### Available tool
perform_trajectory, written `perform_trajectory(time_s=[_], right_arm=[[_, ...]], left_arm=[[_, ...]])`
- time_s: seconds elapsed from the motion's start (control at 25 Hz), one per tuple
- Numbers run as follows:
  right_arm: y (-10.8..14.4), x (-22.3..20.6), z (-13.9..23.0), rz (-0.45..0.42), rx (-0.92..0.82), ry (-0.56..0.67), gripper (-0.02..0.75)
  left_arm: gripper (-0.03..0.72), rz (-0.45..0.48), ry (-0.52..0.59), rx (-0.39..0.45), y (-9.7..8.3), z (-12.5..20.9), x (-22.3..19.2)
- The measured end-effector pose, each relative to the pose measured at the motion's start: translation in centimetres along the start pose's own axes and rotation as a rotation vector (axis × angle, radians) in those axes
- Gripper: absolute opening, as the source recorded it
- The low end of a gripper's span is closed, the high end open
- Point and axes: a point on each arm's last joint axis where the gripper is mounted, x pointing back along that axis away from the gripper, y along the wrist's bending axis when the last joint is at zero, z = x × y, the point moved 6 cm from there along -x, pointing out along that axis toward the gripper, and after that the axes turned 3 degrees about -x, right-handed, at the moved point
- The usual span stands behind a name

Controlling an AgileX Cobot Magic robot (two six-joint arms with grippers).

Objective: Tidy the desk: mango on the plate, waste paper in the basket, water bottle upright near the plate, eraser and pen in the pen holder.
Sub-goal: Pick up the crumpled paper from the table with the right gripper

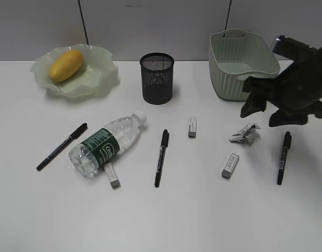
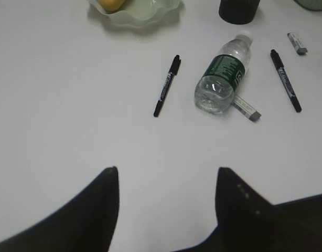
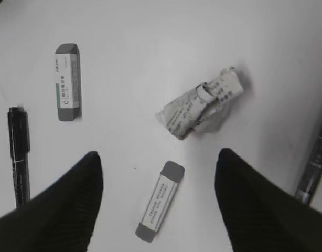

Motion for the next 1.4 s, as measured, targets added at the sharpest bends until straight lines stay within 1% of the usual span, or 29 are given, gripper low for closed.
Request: perform_trajectory(time_s=[0.12, 0.28, 0.64, 0.72, 0.76, 0.84, 0.96, 1.04, 1.12, 1.24, 1.4], right_arm=[[0.7, -2.5, -0.1, 0.047, -0.037, 0.057, 0.531], [0.2, -4.8, -0.8, 0.118, -0.066, 0.107, 0.531], [-0.4, -8.4, -1.1, 0.168, -0.096, 0.151, 0.521], [-0.7, -8.9, -1.0, 0.18, -0.086, 0.159, 0.491], [-0.8, -9.0, -0.9, 0.184, -0.085, 0.162, 0.463], [-0.8, -9.0, -1.0, 0.186, -0.08, 0.16, 0.387], [-0.8, -9.0, -1.0, 0.184, -0.071, 0.159, 0.238], [-0.8, -9.0, -1.0, 0.187, -0.055, 0.168, 0.181], [-0.8, -8.7, -0.8, 0.195, -0.031, 0.194, 0.162], [-0.4, -7.5, -0.9, 0.2, 0.03, 0.233, 0.154], [1.0, -4.5, -2.3, 0.175, 0.104, 0.224, 0.154]], left_arm=[[0.444, 0.0, 0.0, 0.0, 0.0, 0.0, 0.0], [0.444, 0.0, 0.0, 0.0, 0.0, 0.0, 0.0], [0.444, 0.0, 0.0, 0.0, 0.0, 0.0, 0.0], [0.444, 0.0, 0.0, 0.0, 0.0, 0.0, 0.0], [0.444, 0.0, 0.0, 0.0, 0.0, 0.0, 0.0], [0.444, 0.0, 0.0, 0.0, 0.0, 0.0, 0.0], [0.444, 0.0, 0.0, 0.0, 0.0, 0.0, 0.0], [0.444, 0.0, 0.0, 0.0, 0.0, 0.0, 0.0], [0.444, 0.0, 0.0, 0.0, 0.0, 0.0, 0.0], [0.444, 0.0, 0.0, 0.0, 0.0, 0.0, 0.0], [0.444, 0.0, 0.0, 0.0, 0.0, 0.0, 0.0]])
